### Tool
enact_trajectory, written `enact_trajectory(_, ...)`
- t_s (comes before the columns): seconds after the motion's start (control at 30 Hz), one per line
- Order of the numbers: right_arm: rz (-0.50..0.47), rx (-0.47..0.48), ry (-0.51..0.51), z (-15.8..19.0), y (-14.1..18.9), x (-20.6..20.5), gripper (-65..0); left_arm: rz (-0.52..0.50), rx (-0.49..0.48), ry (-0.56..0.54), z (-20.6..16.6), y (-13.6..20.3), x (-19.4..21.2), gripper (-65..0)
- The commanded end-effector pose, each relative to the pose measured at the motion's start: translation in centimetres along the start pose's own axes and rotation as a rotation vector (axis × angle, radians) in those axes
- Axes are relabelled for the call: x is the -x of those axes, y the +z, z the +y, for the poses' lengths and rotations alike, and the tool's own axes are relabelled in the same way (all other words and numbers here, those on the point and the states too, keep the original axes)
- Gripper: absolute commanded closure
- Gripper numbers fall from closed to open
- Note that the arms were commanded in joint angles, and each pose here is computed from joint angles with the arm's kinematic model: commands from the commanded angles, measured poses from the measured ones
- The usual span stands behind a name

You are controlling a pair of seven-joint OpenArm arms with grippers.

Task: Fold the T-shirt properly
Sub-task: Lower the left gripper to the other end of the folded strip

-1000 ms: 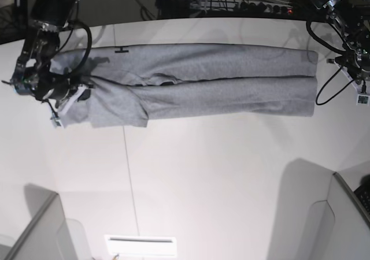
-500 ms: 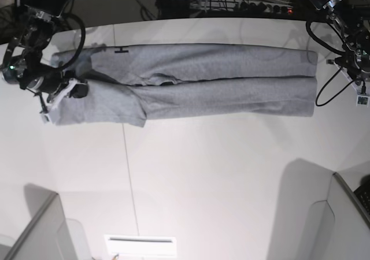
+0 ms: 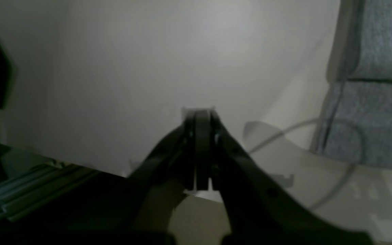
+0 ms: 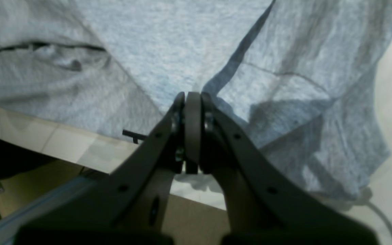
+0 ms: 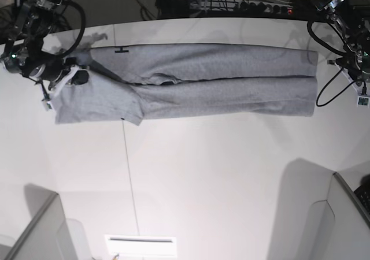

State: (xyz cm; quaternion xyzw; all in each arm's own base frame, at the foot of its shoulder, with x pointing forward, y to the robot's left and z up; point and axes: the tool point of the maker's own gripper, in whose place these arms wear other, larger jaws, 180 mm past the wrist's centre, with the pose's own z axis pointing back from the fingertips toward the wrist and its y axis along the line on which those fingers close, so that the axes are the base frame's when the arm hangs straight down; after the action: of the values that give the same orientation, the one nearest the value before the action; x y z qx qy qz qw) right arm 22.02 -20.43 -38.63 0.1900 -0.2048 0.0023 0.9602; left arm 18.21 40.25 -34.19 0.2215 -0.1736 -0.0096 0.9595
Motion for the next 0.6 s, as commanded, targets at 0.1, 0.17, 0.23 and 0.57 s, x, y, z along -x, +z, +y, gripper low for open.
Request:
enact_trajectory(0.1,-0.03,0.008,0.018,-0.28,0.68,-0.81,0.0,-0.021,-0.031,-0.012,1.1,0.55,-0.73,0.0)
enact_trajectory(0.17,-0.029,0.009,0.019,-0.31,0.7,-0.75,0.0,-0.021,-0.031,-0.012,1.1,0.55,-0.73,0.0)
enact_trajectory(0.23,-0.034,0.005,0.029,-0.22,0.68,-0.83,0.0,-0.021,-0.031,-0.012,1.1,0.55,-0.73,0.0)
enact_trajectory(0.57,-0.019,-0.007,0.152,-0.06,0.64,-0.12,0.0,-0.018,-0.031,-0.013,1.09,0.54,-0.61,0.0)
